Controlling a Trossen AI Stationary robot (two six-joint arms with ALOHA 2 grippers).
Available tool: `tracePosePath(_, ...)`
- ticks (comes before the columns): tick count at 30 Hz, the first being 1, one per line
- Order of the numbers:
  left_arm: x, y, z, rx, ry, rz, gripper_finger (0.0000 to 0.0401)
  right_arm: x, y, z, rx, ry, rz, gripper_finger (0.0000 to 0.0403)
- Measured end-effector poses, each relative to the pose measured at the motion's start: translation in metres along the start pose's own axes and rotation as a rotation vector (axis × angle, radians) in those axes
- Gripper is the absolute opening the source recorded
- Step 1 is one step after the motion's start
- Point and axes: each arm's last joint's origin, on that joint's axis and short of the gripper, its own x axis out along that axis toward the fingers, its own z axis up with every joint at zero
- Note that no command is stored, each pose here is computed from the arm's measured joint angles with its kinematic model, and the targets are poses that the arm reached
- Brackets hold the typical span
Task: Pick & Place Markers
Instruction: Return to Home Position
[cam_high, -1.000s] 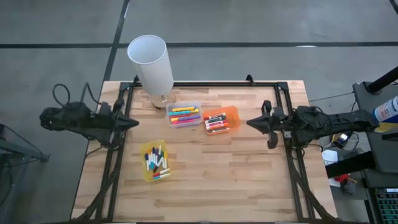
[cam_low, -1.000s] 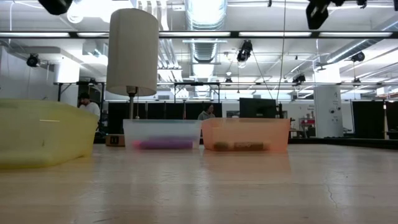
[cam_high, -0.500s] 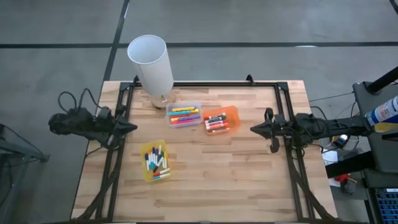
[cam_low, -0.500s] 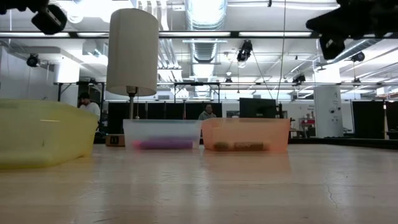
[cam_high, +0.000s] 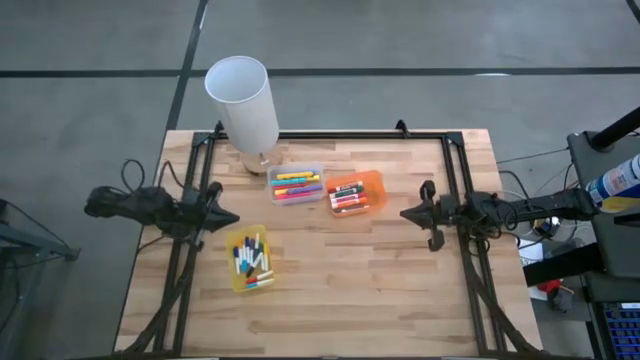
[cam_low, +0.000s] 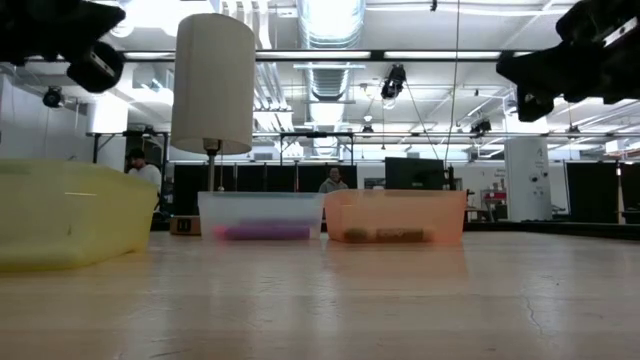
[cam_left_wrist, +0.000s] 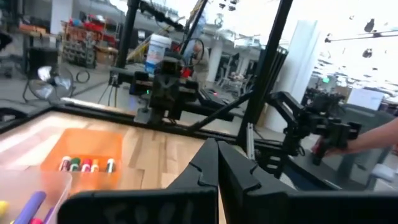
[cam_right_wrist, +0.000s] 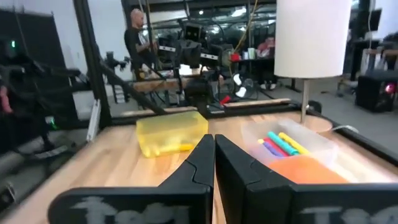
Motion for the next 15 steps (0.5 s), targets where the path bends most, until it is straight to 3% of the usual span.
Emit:
tracePosePath(4, 0.006, 0.004, -0.016, 0.034, -0.054, -0.007, 0.0, 0.0, 0.0, 0.0, -0.086, 0.004, 0.002, 0.0009)
tracePosePath(9, 0.01, 0.008, -0.033, 0.093, -0.076, -0.008, 0.0, 0.0, 0.0, -0.001, -0.06, 0.014, -0.001, 0.0009)
tracePosePath(15, 0.011, 0.012, -0.05, 0.097, 0.045, 0.02, 0.0, 0.001, 0.0, -0.002, -0.043, 0.02, -0.002, 0.0009)
